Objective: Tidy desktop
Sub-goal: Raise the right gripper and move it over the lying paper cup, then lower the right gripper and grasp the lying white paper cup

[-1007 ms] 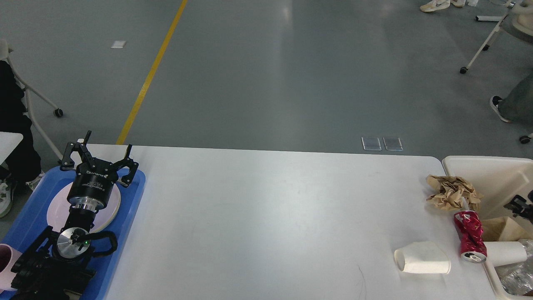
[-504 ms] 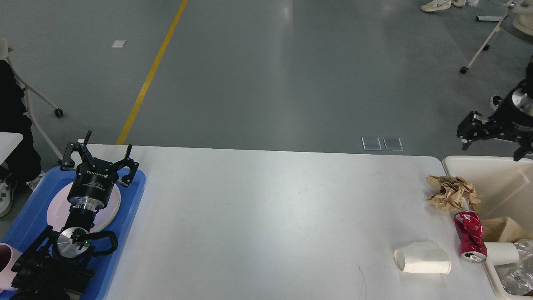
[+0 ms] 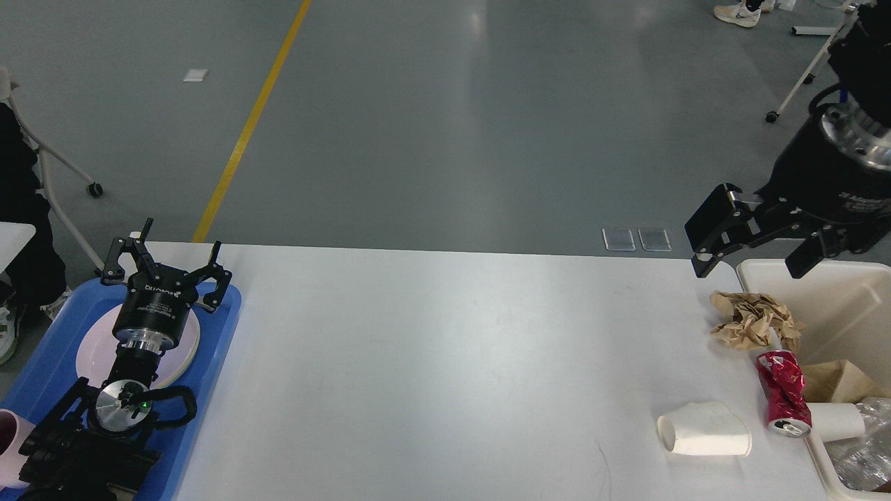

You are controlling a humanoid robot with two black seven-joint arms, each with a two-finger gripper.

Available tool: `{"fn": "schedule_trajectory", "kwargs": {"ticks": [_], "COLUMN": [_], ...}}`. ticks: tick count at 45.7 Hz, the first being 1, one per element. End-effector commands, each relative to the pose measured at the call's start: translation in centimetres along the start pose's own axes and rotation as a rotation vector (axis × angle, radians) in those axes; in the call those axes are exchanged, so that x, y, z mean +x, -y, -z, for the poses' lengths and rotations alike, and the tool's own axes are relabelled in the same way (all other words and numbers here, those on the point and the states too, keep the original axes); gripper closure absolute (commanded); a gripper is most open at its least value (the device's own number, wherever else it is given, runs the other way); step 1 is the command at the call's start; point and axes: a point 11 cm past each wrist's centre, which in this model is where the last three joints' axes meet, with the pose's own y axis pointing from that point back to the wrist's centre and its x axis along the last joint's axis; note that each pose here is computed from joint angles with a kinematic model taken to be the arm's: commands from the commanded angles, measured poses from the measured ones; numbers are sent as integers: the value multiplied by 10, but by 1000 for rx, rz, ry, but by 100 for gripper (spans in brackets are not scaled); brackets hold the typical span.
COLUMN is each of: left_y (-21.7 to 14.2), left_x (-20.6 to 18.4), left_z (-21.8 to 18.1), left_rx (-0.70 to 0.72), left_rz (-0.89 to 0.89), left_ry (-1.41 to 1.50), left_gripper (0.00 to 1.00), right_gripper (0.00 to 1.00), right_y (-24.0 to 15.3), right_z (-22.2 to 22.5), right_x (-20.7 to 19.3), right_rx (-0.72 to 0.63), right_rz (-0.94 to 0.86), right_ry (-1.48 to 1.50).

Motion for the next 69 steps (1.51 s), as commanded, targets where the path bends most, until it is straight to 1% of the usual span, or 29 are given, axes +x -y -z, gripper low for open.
{"fn": "schedule_trajectory", "kwargs": {"ticks": [1, 4, 6, 15, 23, 27, 29, 33, 38, 43, 49, 52, 58, 65, 69], "left_y": [0, 1, 0, 0, 0, 0, 0, 0, 0, 0, 0, 0, 0, 0, 0], "left_x": [0, -1, 0, 0, 0, 0, 0, 0, 0, 0, 0, 0, 0, 0, 0], "left_z": [0, 0, 0, 0, 0, 0, 0, 0, 0, 0, 0, 0, 0, 0, 0], "left_rx": [0, 0, 1, 0, 0, 0, 1, 0, 0, 1, 0, 0, 1, 1, 0], "left_rz": [0, 2, 0, 0, -2, 0, -1, 0, 0, 0, 0, -2, 0, 0, 0], "left_ry": [0, -1, 1, 0, 1, 0, 2, 0, 0, 1, 0, 1, 1, 1, 0], "left_gripper": [4, 4, 4, 4, 4, 4, 4, 4, 4, 4, 4, 4, 4, 4, 4], "right_gripper": [3, 3, 2, 1, 2, 2, 2, 0, 0, 0, 0, 0, 0, 0, 0], "right_y": [5, 13, 16, 35, 89, 113, 125, 154, 200, 237, 264, 274, 297, 326, 335], "right_z": [-11, -25, -33, -71, -95, -111, -118, -116, -105, -91, -81, -85, -96, -105, -106], "right_x": [-6, -12, -13, -16, -38, -48, -51, -57, -69, -82, -82, -79, -79, -78, -77], "right_rx": [-22, -53, -65, -57, -1, 43, 45, 48, 23, 50, 111, 124, 104, 45, 59], "right_rz": [25, 59, 52, 16, 106, 97, 80, 74, 107, 169, 203, 193, 172, 108, 101], "right_ry": [30, 67, 104, 385, 697, 873, 956, 1083, 1147, 1203, 1256, 1285, 1326, 1374, 1401]}}
